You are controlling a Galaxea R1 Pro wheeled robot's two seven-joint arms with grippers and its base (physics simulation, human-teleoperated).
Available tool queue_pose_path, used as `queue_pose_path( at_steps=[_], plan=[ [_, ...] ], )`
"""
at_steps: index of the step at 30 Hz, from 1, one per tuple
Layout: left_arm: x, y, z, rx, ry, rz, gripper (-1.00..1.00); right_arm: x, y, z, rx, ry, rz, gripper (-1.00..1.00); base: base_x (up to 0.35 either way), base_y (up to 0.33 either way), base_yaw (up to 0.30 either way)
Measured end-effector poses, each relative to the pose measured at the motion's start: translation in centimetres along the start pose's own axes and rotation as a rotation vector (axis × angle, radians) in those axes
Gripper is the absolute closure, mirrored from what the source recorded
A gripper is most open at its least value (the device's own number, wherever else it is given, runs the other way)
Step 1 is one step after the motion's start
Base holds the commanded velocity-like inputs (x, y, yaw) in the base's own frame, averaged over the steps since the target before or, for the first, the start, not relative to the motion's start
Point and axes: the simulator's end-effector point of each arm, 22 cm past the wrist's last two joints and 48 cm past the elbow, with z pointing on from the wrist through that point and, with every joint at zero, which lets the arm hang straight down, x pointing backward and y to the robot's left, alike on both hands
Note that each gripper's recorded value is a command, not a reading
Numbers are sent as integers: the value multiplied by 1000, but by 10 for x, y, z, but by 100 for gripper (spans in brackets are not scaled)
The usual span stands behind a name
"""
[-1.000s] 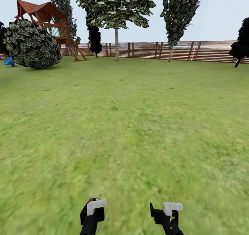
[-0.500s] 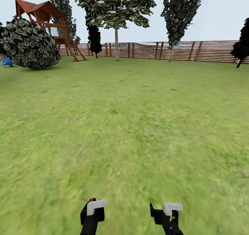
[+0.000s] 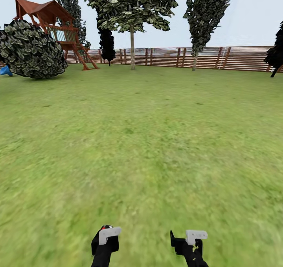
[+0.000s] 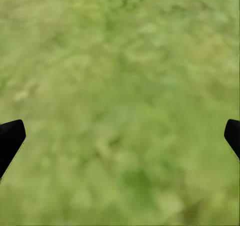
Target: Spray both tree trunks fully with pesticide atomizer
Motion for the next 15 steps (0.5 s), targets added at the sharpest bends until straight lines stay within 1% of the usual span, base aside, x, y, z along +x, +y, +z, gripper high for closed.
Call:
queue_pose_path(
  at_steps=[15],
  plan=[
    [0, 0, 0, 0, 0, 0, 100, 0, 5, 0, -11, -1, -6, -100, 335, 0, 0]
  ],
)
